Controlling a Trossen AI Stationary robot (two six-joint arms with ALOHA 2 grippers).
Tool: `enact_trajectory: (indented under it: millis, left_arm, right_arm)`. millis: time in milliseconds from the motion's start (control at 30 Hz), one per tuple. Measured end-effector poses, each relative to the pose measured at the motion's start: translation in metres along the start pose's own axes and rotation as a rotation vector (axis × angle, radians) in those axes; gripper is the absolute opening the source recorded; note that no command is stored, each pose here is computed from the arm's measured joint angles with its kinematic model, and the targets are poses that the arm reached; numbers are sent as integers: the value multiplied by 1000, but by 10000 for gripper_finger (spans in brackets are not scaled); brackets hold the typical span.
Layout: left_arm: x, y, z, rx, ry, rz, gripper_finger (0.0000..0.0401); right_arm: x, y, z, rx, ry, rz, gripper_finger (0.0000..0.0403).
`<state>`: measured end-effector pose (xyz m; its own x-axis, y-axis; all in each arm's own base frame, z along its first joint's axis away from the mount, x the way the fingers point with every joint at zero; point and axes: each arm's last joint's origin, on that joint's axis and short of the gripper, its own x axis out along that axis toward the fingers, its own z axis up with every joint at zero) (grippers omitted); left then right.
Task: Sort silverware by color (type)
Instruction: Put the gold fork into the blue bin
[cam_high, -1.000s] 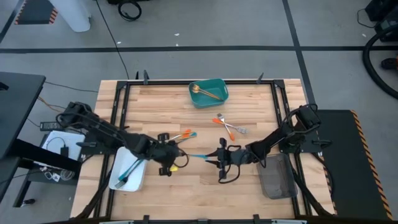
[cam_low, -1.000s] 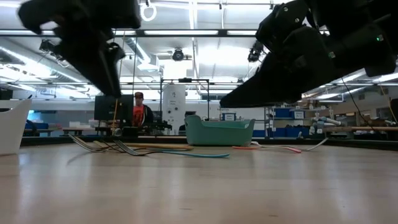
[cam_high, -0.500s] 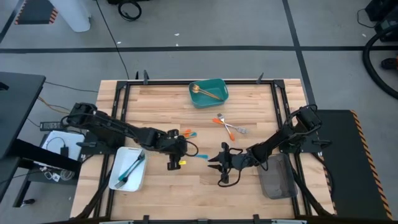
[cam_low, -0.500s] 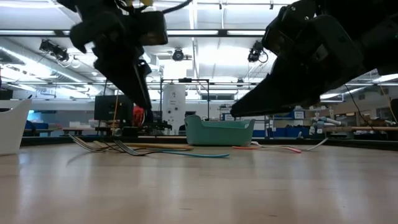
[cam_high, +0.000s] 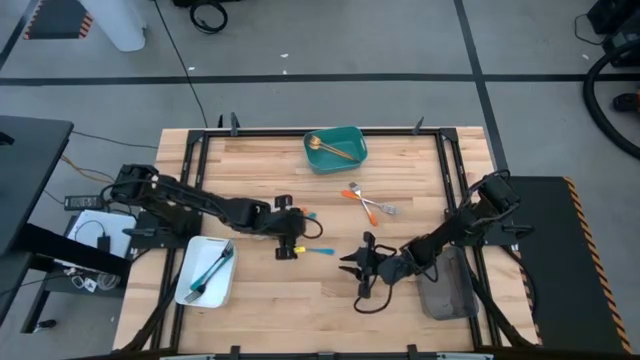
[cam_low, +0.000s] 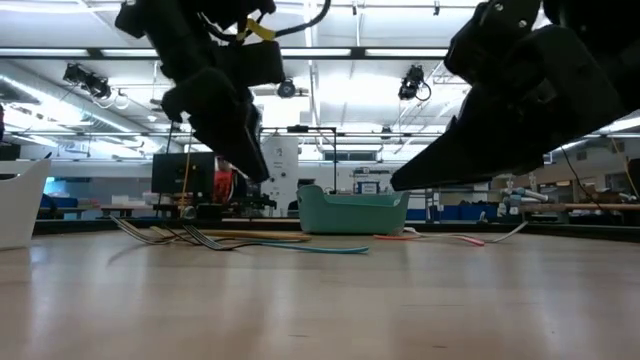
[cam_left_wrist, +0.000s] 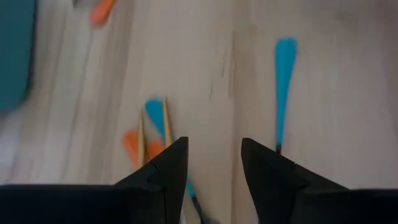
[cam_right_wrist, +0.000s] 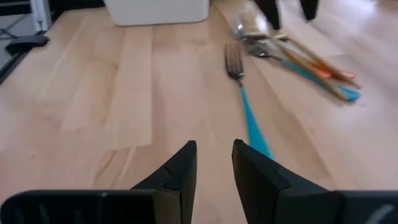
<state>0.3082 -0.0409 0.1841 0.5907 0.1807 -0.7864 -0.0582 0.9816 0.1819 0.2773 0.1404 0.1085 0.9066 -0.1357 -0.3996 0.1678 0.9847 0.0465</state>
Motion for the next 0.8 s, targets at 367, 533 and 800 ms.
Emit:
enact_trajectory:
  millis: [367, 533, 800]
  left_arm:
    - [17, -3, -32, -5, -141, -8, 157]
    - [19, 4, -49, -57, -95, 7, 157]
    - [22, 26, -65, -132, -111, 42, 157]
  right_arm:
    - [6, -12, 1, 69, 8, -74, 109]
    - [13, -22, 2, 86, 55, -90, 106]
    - [20, -23, 10, 35, 64, -95, 105]
